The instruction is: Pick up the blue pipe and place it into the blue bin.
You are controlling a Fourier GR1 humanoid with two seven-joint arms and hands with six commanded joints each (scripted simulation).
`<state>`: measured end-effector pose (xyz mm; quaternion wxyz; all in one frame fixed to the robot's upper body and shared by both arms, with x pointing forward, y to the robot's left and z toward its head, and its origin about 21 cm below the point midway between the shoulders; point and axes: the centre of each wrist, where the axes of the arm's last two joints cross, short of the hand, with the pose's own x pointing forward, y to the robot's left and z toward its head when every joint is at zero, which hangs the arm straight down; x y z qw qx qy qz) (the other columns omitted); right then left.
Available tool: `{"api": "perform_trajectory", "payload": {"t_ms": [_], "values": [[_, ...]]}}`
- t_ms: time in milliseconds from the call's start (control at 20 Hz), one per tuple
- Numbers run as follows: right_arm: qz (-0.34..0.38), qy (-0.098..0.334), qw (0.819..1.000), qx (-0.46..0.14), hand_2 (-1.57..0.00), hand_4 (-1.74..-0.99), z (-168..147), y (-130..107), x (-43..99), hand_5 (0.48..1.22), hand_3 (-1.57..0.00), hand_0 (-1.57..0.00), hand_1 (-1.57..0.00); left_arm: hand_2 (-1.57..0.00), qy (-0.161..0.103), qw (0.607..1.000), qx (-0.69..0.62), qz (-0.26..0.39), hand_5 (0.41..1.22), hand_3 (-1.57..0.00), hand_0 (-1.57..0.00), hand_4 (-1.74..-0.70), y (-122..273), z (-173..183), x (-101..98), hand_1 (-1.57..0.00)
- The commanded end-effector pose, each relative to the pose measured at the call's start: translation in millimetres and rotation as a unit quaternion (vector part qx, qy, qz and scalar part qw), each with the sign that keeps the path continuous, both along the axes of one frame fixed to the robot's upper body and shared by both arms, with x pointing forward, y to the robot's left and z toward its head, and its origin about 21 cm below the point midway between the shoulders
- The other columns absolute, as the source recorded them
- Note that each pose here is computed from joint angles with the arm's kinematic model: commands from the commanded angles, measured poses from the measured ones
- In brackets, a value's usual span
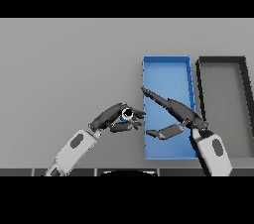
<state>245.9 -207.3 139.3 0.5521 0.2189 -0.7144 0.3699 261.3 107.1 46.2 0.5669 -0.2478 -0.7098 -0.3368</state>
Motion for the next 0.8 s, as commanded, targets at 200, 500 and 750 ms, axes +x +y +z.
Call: {"api": "perform_trajectory", "payload": {"t_ms": [200, 500, 750], "values": [[0.065, -0.012, 0.997, -0.031, 0.0, -1.241, 12, 39, 11.5, 0.53, 0.0, 0.0, 0.0, -1.57, -0.001, 1.0, -0.004, -0.011, 1.221, -1.5, -1.57, -1.74, -1, 1, 3.5, -1.57], [0.107, -0.014, 0.993, -0.045, 0.0, -1.219, 16, 74, 25.2, 0.511, 0.0, 0.0, 0.0, -1.57, -0.001, 1.0, 0.003, -0.02, 1.221, -1.54, -1.57, -1.74, -1, -1, -0.1, -1.57], [0.148, -0.011, 0.987, -0.056, -0.38, -1.335, 24, 100, 38.5, 0.507, -0.3, -0.35, -0.38, -1.06, -0.005, 0.997, 0.071, -0.023, 1.221, -1.03, -1.18, -1.68, 4, 1, 1.9, -1.08]]}}
